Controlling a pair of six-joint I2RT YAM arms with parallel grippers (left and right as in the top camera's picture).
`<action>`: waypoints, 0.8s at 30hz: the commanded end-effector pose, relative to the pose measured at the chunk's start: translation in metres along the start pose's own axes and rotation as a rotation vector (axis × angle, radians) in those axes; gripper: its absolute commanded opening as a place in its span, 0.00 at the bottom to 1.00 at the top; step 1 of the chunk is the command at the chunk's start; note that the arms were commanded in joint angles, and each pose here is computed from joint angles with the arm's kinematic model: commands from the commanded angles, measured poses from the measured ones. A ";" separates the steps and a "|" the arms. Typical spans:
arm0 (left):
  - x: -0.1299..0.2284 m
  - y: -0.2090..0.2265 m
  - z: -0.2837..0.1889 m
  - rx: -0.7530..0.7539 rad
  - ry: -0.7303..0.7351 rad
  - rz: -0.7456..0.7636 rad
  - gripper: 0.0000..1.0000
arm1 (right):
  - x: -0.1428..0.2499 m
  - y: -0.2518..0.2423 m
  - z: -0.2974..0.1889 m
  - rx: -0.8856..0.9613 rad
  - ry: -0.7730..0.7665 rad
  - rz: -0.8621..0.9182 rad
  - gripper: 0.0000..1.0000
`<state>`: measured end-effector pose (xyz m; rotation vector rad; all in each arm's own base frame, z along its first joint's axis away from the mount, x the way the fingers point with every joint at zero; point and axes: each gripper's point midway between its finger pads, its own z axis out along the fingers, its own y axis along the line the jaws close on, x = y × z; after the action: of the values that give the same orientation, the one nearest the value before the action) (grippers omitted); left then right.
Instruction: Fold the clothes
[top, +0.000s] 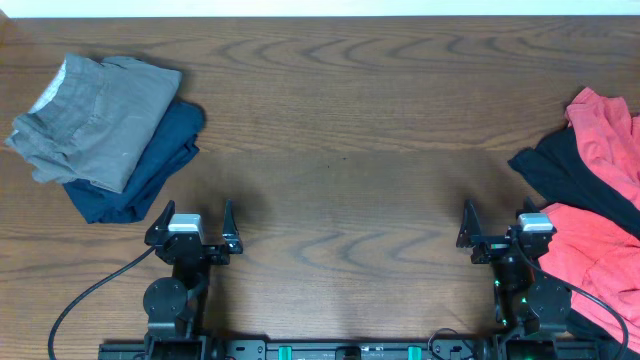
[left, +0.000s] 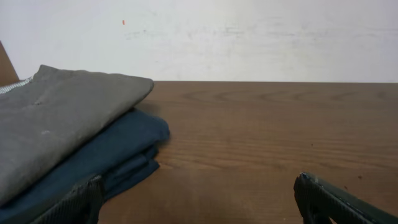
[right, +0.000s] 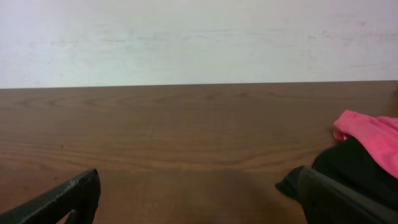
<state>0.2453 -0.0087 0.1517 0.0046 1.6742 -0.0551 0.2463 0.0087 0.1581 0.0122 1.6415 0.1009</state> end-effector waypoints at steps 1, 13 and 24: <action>0.014 0.000 0.000 0.005 0.046 0.009 0.98 | 0.000 0.001 0.000 -0.005 -0.001 0.013 0.99; 0.011 -0.001 0.000 0.006 0.036 0.004 0.98 | 0.000 0.002 0.000 -0.015 0.000 0.066 0.99; 0.000 -0.019 -0.002 0.104 0.077 -0.188 0.98 | -0.010 0.001 -0.006 0.005 0.060 0.108 0.99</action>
<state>0.2433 -0.0198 0.1488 -0.0498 1.7195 -0.1984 0.2435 0.0093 0.1527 0.0837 1.7014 0.1660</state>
